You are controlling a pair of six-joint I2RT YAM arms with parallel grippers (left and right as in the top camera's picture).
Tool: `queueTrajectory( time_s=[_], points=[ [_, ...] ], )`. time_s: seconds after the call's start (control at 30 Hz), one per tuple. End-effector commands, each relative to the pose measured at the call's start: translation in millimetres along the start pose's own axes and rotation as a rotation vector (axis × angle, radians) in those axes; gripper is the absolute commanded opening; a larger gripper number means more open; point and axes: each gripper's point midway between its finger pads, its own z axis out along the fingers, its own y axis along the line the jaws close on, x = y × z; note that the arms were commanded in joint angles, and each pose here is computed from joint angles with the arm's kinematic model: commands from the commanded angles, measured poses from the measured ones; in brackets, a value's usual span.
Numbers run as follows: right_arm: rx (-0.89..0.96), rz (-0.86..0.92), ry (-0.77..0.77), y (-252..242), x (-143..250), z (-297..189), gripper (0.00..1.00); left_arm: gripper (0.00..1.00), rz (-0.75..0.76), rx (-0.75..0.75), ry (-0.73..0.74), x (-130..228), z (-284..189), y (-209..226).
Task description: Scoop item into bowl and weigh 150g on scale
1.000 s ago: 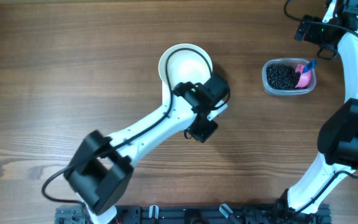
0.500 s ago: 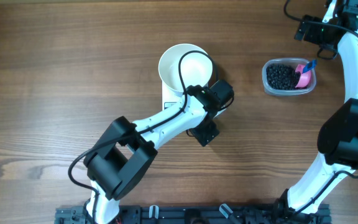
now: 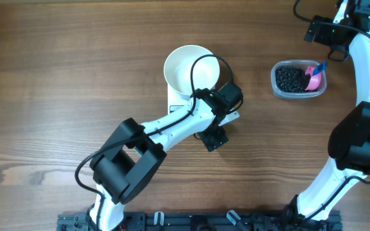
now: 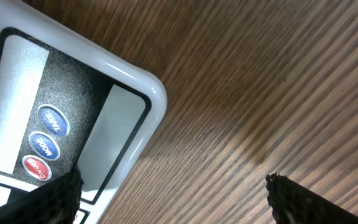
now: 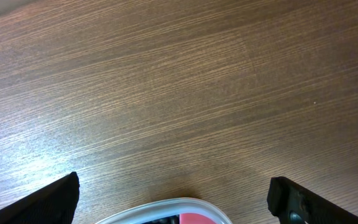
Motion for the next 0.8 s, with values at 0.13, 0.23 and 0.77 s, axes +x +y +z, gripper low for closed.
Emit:
queueTrajectory(
  time_s=[0.13,0.23,0.77],
  points=[
    [0.004,0.0,-0.003,-0.5,-0.5,0.6,1.0,1.0,0.024,0.034,0.044,6.8,19.7,-5.7],
    [0.004,0.0,-0.003,-0.5,-0.5,0.6,1.0,1.0,0.019,0.026,0.049,7.7,21.5,-3.2],
    [0.004,0.0,-0.003,-0.5,-0.5,0.6,1.0,1.0,0.008,-0.005,0.078,12.2,32.4,4.6]
  ],
)
